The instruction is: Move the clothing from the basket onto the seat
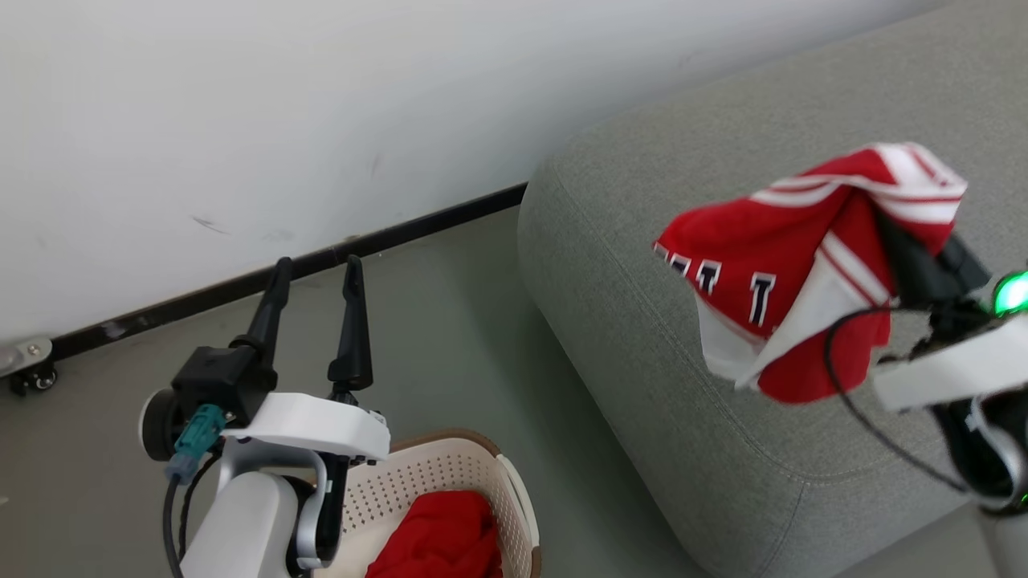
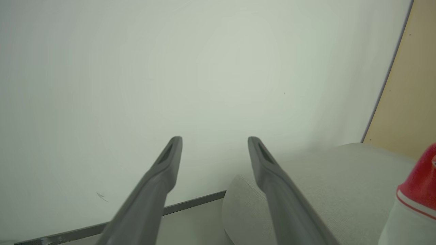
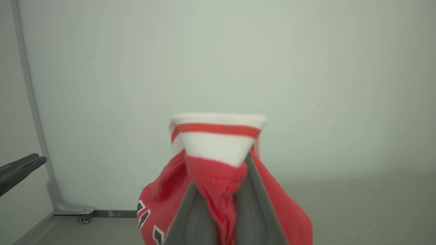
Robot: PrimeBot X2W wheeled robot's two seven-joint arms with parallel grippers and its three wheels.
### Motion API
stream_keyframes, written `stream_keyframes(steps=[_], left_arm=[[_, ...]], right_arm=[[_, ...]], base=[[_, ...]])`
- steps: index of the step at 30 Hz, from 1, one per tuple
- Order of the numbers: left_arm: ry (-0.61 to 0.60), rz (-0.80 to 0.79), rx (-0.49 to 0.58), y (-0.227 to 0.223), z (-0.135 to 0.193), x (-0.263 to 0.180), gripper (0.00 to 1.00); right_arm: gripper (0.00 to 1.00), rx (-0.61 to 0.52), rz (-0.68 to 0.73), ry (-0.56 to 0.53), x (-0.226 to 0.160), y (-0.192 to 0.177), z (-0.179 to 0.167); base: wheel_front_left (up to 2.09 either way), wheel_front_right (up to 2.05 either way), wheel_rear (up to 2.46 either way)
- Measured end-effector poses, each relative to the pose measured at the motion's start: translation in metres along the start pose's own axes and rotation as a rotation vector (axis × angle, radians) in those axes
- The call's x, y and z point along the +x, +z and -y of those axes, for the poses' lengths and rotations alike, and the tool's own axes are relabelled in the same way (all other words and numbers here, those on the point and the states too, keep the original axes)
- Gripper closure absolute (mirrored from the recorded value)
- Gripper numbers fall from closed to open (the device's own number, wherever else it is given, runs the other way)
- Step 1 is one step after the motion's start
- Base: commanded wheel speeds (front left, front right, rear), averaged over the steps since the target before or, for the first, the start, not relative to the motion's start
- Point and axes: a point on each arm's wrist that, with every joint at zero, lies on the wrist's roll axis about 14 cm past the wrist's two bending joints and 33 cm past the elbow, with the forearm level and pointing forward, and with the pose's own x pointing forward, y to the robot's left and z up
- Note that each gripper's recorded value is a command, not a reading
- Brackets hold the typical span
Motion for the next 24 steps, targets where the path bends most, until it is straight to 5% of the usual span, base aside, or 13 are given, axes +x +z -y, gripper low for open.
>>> stream_keyframes(steps=[14, 24], left_arm=[[0.071, 0.001, 0.045, -0.013, -0.039, -0.001, 0.00], [0.112, -0.010, 0.071, -0.026, -0.065, -0.001, 0.00]], right_arm=[[1.00, -0.076, 0.028, -0.110, 0.068, 0.046, 0.065], [1.00, -0.105, -0.023, -0.216, 0.105, 0.040, 0.111]], base=[[0.00, 0.00, 0.00], [0.00, 0.00, 0.00]])
